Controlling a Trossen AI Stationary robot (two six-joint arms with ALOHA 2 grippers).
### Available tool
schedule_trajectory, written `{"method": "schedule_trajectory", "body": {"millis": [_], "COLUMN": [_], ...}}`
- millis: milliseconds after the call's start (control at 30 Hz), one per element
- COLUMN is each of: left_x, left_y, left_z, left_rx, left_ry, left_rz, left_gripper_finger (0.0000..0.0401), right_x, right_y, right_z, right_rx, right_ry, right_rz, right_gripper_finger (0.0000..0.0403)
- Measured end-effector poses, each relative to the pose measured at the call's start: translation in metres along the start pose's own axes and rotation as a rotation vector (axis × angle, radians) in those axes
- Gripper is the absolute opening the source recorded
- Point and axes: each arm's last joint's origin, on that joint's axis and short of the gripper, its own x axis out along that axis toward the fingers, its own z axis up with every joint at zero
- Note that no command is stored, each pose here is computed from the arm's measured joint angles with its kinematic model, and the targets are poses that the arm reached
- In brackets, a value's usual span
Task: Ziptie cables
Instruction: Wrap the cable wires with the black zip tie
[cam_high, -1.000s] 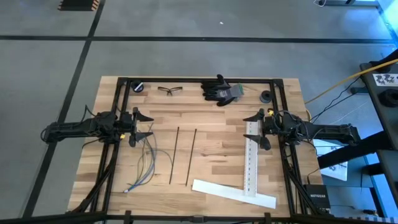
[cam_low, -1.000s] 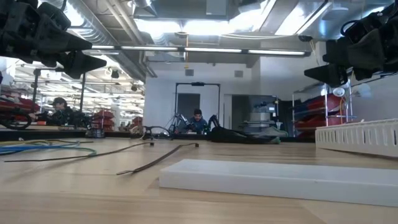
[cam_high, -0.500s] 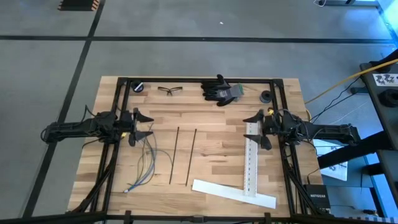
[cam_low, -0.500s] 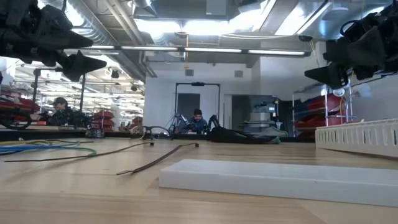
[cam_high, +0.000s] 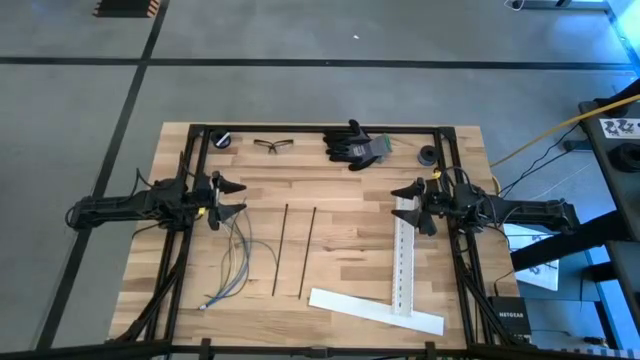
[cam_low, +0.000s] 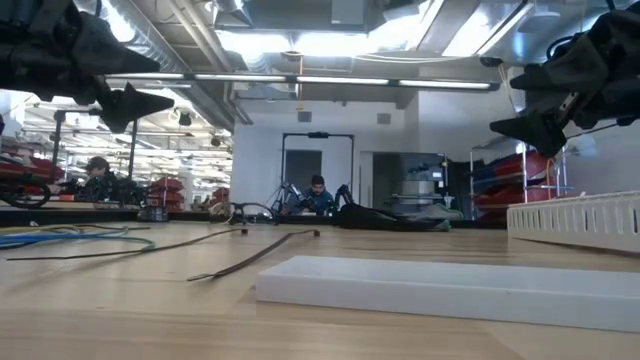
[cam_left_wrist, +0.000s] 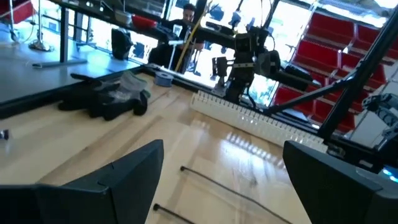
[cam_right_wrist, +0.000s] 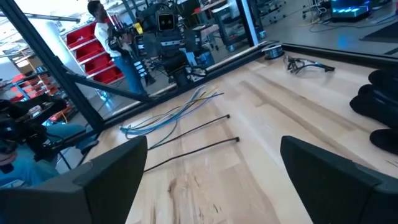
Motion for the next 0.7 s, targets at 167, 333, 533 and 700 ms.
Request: {"method": "schedule_trajectory", "body": {"millis": [167,333,533,700], "left_x": [-0.0001,0.0000,0.0001,0.0042], "left_y": [0.0004,0.0010,0.0013,0.0003], "left_z": [-0.0014,-0.0009,-0.0011,0.0020], "left_rx": [-0.065,-0.062,-0.135,-0.187], "left_ry": [0.017,0.003,0.003,0.035], "left_rz": [0.005,0.027,0.033,0.056], "left_gripper_finger": [0.0314,0.0314,0.0314,0.0314], "right_x": [0.0000,0.0000,0.0000,0.0000], "right_y": [-0.0002,-0.0002,-0.0001,-0.0004], "right_z": [-0.0003,-0.0004,-0.0005,0.0007], "right_rx": [0.000,0.000,0.029,0.116], "right_ry": [0.003,0.004,0.007,-0.015], "right_rz": [-0.001,-0.001,0.004,-0.018], "right_gripper_finger": [0.0356,0.0356,0.0356,0.0356]}}
